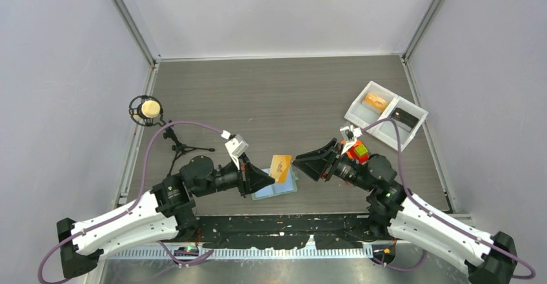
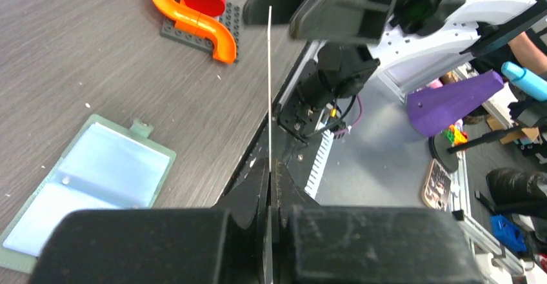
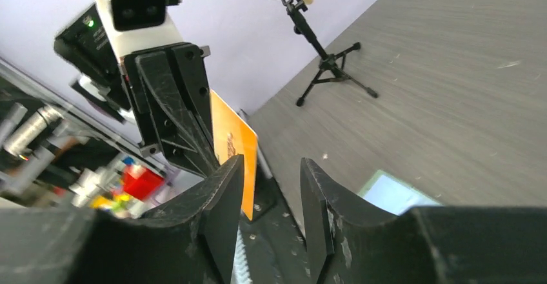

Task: Take the credit cards out of the card holder
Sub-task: Place the credit card in the storage box.

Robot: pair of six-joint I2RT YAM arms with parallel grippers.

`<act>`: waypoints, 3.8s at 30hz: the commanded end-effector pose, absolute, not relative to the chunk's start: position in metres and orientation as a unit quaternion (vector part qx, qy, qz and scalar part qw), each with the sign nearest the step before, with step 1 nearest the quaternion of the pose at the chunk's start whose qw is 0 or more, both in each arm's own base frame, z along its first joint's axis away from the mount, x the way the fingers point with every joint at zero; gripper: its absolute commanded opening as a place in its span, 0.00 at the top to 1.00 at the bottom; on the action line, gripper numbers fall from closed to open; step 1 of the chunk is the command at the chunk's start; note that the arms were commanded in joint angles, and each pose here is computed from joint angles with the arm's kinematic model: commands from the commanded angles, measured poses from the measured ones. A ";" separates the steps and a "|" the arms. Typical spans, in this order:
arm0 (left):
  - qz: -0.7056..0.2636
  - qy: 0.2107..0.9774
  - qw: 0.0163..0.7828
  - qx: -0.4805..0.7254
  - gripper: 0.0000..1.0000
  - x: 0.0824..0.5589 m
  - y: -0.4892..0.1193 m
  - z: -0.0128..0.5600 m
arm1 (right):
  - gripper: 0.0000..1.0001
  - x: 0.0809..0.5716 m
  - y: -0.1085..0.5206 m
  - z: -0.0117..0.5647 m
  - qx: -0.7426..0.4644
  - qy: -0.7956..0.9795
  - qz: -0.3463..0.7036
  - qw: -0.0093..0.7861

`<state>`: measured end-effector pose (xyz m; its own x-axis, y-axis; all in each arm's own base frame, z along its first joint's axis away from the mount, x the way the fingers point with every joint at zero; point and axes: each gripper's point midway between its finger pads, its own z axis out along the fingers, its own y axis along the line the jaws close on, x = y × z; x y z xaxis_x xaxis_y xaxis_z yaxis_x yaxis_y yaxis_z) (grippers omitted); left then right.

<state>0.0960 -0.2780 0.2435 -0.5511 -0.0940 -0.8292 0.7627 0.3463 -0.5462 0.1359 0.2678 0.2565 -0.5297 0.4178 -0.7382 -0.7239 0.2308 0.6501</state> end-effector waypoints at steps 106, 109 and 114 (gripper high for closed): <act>-0.179 0.847 0.465 0.187 0.01 0.185 -0.148 0.194 | 0.95 0.471 -0.104 0.158 0.341 0.717 0.191 0.577; -0.178 0.848 0.463 0.188 0.01 0.185 -0.148 0.193 | 0.95 0.475 -0.106 0.153 0.342 0.719 0.193 0.574; -0.180 0.850 0.458 0.189 0.01 0.184 -0.148 0.190 | 0.95 0.479 -0.107 0.146 0.346 0.719 0.200 0.569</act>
